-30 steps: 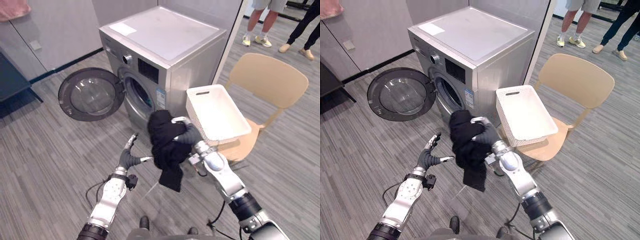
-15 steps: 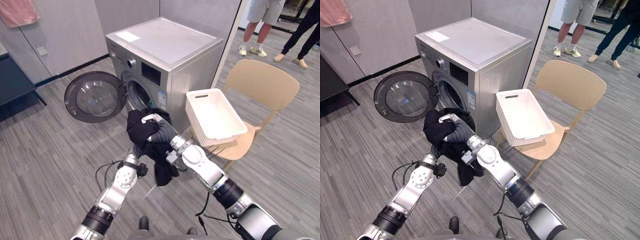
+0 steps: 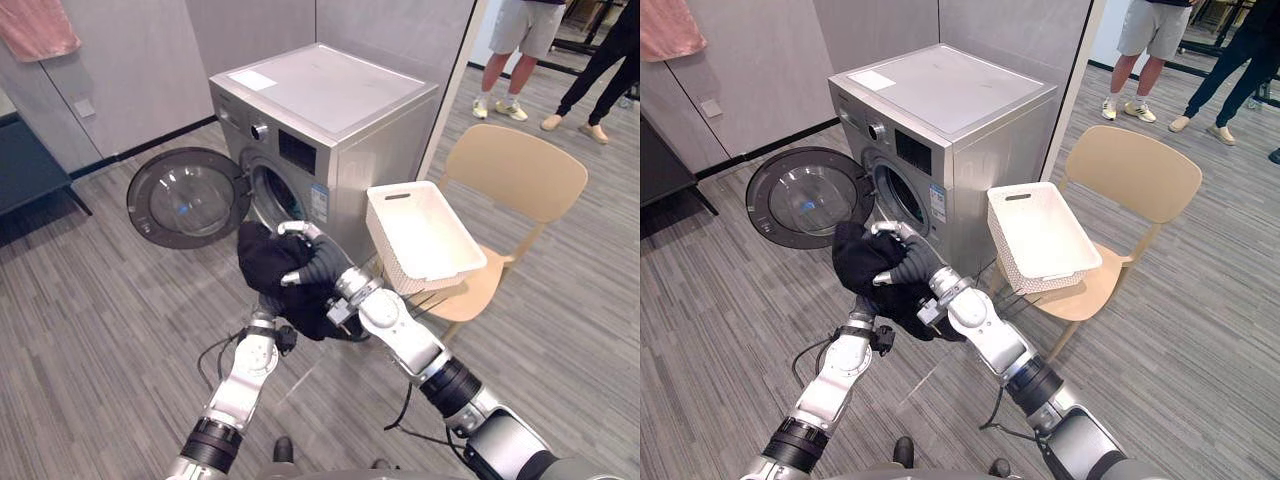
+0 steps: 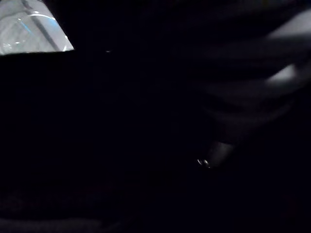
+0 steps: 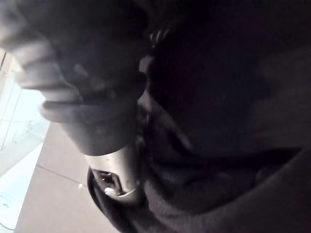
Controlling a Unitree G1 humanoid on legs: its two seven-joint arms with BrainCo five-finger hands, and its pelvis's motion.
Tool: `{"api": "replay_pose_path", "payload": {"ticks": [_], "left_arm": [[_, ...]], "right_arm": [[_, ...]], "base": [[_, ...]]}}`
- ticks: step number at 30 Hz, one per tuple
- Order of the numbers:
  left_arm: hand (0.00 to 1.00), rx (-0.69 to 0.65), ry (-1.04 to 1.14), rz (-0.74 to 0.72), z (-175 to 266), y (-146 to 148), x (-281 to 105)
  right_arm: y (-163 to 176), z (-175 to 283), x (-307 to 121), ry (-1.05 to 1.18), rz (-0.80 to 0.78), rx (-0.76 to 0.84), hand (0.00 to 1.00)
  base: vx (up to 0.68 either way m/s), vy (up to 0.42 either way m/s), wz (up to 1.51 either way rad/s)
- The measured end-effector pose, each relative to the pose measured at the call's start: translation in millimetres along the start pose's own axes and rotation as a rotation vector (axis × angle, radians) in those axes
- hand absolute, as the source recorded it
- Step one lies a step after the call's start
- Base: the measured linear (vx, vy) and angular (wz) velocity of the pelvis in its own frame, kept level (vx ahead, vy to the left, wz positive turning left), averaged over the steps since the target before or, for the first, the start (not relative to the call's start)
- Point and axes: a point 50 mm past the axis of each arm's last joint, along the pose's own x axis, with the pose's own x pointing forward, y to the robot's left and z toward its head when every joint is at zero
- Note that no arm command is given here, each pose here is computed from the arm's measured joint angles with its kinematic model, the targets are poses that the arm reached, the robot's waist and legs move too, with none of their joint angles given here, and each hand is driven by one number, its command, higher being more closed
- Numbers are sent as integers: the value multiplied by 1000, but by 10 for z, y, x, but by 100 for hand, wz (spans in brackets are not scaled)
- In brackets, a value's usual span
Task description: Pick up the laundry basket with both hands and put the clothes into the washing machine.
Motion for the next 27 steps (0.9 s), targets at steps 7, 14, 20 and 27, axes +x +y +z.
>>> {"api": "replay_pose_path", "payload": {"ticks": [7, 14, 20, 27], "left_arm": [[100, -62, 140, 192, -308, 437, -230], [100, -64, 469, 316, -986, 803, -705], [100, -82, 667, 346, -1334, 864, -1053], [100, -147, 644, 345, -1287, 737, -934]], "right_arm": [[-544, -513, -889, 313, -292, -47, 0], [-641, -1301, -2212, 929, -423, 13, 0], [-371, -1637, -3151, 1378, -466, 131, 0], [-166, -1671, -3292, 1473, -528, 167, 0]], "base": [[8, 9, -4], [1, 1, -1], [12, -8, 20], [9, 36, 90]]}}
